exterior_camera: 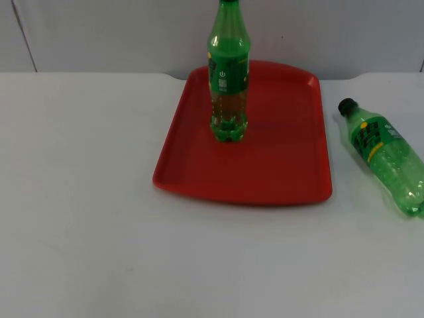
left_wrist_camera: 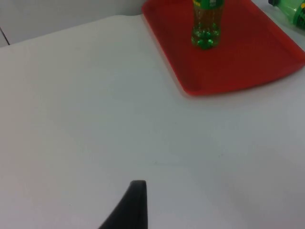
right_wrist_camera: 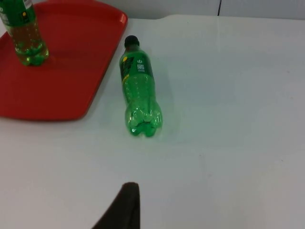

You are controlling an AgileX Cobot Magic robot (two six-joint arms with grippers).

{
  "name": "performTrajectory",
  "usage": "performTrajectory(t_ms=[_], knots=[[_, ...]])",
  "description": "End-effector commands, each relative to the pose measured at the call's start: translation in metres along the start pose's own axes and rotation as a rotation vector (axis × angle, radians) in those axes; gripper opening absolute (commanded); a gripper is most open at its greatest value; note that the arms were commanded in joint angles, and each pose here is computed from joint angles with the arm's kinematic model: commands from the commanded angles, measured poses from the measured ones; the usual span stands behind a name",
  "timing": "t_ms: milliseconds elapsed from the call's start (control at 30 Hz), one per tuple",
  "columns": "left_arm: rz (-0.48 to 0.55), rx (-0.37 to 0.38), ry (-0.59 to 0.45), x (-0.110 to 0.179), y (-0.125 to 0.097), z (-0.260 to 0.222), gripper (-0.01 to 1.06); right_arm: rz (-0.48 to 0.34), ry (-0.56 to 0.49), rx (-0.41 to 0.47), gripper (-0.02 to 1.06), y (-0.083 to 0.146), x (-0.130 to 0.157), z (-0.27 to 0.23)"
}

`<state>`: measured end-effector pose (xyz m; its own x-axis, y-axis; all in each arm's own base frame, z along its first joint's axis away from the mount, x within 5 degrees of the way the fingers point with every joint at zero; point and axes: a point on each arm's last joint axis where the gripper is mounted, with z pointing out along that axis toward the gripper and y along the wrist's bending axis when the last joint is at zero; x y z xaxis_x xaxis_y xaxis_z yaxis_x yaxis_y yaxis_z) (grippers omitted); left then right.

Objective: Place the bottle upright on the tray.

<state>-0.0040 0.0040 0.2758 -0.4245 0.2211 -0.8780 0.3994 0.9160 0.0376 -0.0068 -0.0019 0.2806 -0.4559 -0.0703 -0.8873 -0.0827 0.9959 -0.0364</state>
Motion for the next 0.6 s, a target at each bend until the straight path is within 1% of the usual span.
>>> performTrajectory(t_ms=[0,367,500,567], knots=[[-0.003,-0.004,-0.006,0.001,0.001,0.001,1.05,-0.006,-0.004,0.002,1.05,0.000,0.000,0.000],[-0.003,-0.004,-0.006,0.001,0.001,0.001,1.05,-0.004,0.002,0.001,1.05,0.000,-0.001,0.001],[-0.003,-0.004,-0.006,0.001,0.001,0.001,1.05,-0.001,0.009,-0.005,1.05,0.000,-0.013,0.005],[-0.003,-0.004,-0.006,0.001,0.001,0.001,1.05,0.008,-0.019,-0.018,1.05,0.001,-0.026,0.006]])
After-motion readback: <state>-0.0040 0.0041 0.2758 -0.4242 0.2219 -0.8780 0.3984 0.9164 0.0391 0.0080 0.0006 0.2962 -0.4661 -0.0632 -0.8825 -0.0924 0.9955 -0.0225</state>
